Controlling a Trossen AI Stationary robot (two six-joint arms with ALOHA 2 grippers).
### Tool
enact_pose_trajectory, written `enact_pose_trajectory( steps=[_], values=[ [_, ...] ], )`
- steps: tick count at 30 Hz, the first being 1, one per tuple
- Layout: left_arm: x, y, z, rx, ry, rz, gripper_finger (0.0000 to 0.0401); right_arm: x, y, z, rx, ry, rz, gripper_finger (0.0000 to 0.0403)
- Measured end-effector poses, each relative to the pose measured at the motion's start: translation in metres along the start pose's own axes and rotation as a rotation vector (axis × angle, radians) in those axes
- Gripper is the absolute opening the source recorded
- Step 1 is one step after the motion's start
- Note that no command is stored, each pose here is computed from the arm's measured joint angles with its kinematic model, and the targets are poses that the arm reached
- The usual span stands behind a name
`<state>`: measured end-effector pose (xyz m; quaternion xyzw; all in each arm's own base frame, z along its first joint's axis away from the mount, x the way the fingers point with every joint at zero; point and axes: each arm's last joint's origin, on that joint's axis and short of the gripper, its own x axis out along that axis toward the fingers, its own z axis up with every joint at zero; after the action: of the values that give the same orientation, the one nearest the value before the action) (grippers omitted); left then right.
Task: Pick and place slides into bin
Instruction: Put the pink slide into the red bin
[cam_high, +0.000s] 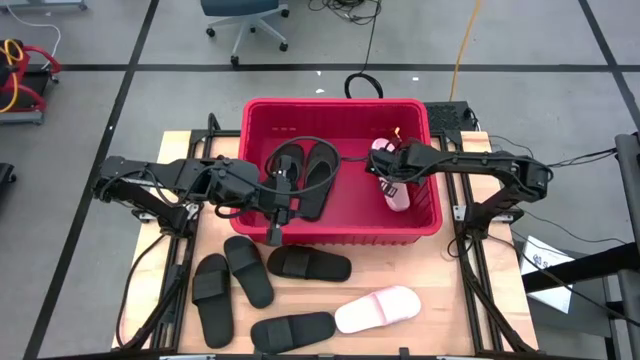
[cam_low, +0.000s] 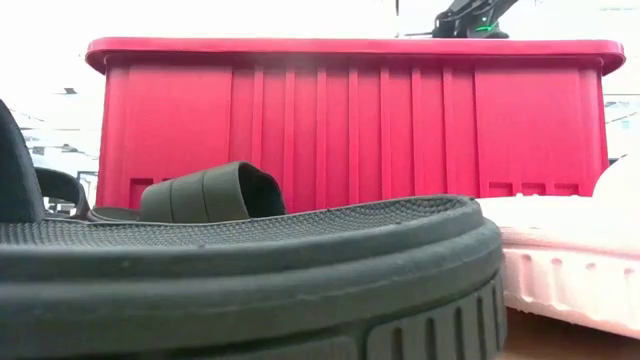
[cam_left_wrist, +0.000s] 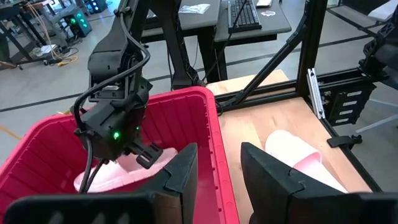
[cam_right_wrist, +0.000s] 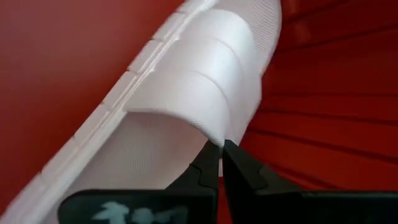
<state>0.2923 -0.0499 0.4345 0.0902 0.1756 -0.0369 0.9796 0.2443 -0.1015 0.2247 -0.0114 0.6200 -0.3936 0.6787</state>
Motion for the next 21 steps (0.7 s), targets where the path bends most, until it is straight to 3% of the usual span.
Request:
enact_pose_trajectory(
  steps=[21],
  values=[
    [0.0,0.0,0.0,0.048,0.0,0.0,0.0122,0.0099,0.0047,-0.0011,-0.004,-0.005,0.09,0.0]
  ],
)
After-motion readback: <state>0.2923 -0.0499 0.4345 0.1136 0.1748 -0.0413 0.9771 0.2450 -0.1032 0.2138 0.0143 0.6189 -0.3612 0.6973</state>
